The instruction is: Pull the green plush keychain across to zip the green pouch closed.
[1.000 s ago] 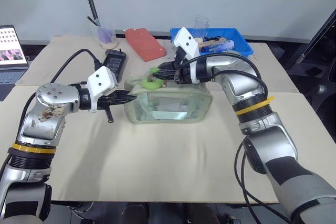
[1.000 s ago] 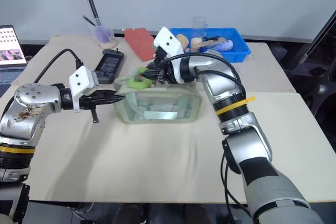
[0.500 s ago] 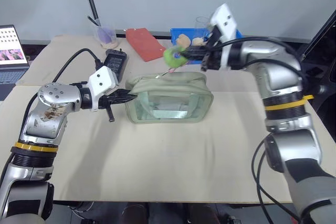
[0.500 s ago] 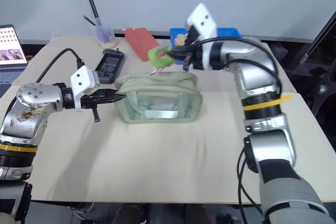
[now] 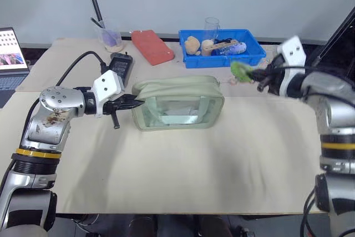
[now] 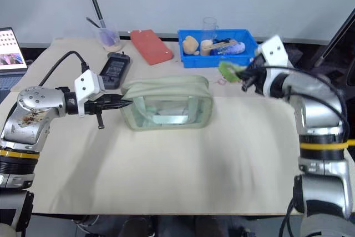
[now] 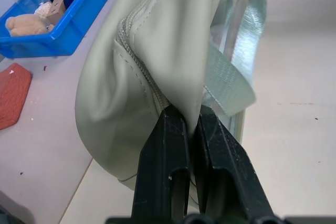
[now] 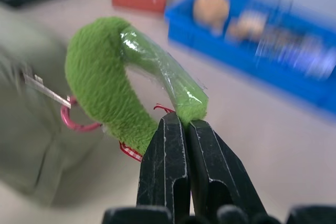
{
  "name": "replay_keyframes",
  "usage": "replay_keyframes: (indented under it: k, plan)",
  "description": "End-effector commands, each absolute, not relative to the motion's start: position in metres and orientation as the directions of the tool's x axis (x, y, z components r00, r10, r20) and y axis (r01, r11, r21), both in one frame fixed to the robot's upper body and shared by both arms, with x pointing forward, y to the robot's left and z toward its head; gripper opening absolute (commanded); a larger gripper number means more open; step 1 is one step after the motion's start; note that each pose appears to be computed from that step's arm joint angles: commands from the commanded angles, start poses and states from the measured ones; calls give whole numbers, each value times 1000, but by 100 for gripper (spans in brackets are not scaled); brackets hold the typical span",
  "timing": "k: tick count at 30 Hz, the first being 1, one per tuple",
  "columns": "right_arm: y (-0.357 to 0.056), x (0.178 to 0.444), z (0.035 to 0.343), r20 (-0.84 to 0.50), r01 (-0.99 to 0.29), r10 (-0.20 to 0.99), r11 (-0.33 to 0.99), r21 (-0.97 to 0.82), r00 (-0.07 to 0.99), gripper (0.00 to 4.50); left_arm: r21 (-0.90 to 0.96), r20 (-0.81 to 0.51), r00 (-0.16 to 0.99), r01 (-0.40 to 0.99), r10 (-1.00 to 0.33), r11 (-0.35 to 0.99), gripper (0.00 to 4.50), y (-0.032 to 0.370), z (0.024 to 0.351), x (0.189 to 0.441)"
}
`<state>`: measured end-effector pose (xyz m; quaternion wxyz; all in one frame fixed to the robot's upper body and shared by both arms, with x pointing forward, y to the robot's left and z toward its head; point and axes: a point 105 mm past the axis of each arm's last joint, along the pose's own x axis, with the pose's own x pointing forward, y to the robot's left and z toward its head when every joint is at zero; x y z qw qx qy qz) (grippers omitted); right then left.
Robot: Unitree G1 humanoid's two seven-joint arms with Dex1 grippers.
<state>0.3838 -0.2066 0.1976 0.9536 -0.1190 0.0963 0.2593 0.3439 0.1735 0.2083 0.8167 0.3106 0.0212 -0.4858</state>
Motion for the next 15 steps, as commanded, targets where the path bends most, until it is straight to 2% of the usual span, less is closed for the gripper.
replay_keyframes:
  k: [1, 3, 6, 9, 12, 13, 15]
  plan:
    - [-194, 384, 173, -251, -506, 471, 857, -98, 846, 4, 486, -357, 527, 810, -771, 328, 0, 175, 206, 347]
    - [-177, 382, 149, -280, -527, 495, 849, -45, 822, 4, 487, -355, 526, 810, -772, 328, 0, 175, 207, 348]
    - [-163, 381, 136, -290, -542, 516, 840, -14, 806, 4, 487, -355, 524, 810, -774, 326, 0, 176, 208, 348]
    - [-158, 384, 136, -284, -548, 516, 835, -42, 808, 4, 490, -353, 525, 809, -774, 326, 0, 176, 208, 349]
    - [-166, 391, 155, -246, -536, 501, 837, -104, 830, 4, 469, -346, 516, 819, -783, 332, 0, 177, 210, 346]
    - [-170, 391, 166, -229, -543, 509, 831, -119, 830, 37, 449, -339, 506, 828, -793, 336, 0, 178, 212, 343]
    - [-179, 387, 192, -205, -572, 539, 801, -174, 817, 105, 393, -286, 503, 838, -816, 379, 78, 183, 226, 339]
